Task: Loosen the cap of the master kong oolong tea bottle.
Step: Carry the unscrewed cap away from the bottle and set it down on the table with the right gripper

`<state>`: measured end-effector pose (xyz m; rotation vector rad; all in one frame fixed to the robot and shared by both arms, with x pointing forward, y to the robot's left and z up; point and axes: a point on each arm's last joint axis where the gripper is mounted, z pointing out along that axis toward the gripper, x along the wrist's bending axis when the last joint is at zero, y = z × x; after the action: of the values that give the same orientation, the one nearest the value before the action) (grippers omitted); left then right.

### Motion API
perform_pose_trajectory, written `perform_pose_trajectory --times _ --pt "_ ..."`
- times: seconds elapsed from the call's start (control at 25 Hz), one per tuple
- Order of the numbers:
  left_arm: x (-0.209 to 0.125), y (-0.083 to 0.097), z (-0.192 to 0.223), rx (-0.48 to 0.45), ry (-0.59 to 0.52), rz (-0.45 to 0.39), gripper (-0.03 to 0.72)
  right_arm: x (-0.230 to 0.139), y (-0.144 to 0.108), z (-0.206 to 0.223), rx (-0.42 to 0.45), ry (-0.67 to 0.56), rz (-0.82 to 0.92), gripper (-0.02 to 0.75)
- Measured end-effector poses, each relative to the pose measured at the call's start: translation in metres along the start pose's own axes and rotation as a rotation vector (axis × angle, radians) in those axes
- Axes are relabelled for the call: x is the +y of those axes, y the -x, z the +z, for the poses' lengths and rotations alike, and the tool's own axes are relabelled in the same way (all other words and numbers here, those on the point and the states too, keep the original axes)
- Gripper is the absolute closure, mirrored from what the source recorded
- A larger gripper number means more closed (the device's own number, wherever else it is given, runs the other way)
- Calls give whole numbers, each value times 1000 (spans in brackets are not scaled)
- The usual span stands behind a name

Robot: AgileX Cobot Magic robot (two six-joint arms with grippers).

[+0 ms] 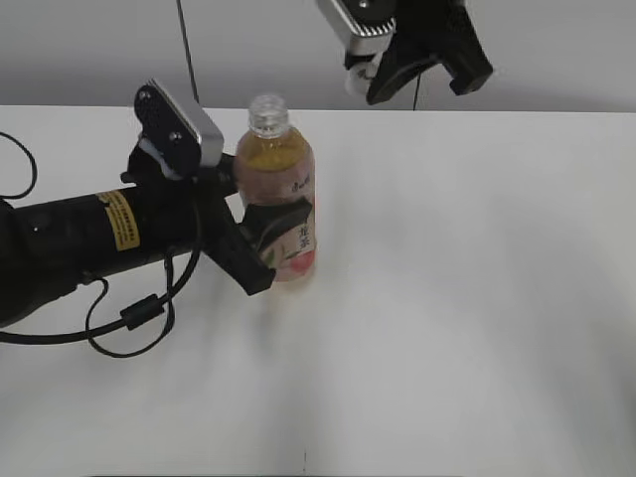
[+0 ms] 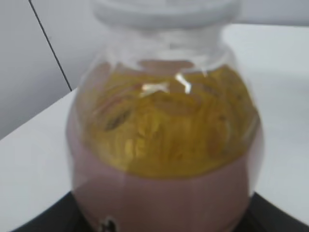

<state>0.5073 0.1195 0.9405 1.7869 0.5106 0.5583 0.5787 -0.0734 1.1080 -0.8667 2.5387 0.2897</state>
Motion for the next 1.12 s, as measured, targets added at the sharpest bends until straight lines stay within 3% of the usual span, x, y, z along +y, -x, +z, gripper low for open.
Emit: perform_pose_trajectory --times 0.28,0.56,1.12 --pt "5 -1 0 3 59 -94 312 -40 -11 17 118 53 568 465" --pt "5 -2 0 20 62 -121 312 -73 -22 66 235 -33 1066 465" --pt "-21 -3 7 38 -45 -171 312 -125 -59 145 404 -207 1416 465"
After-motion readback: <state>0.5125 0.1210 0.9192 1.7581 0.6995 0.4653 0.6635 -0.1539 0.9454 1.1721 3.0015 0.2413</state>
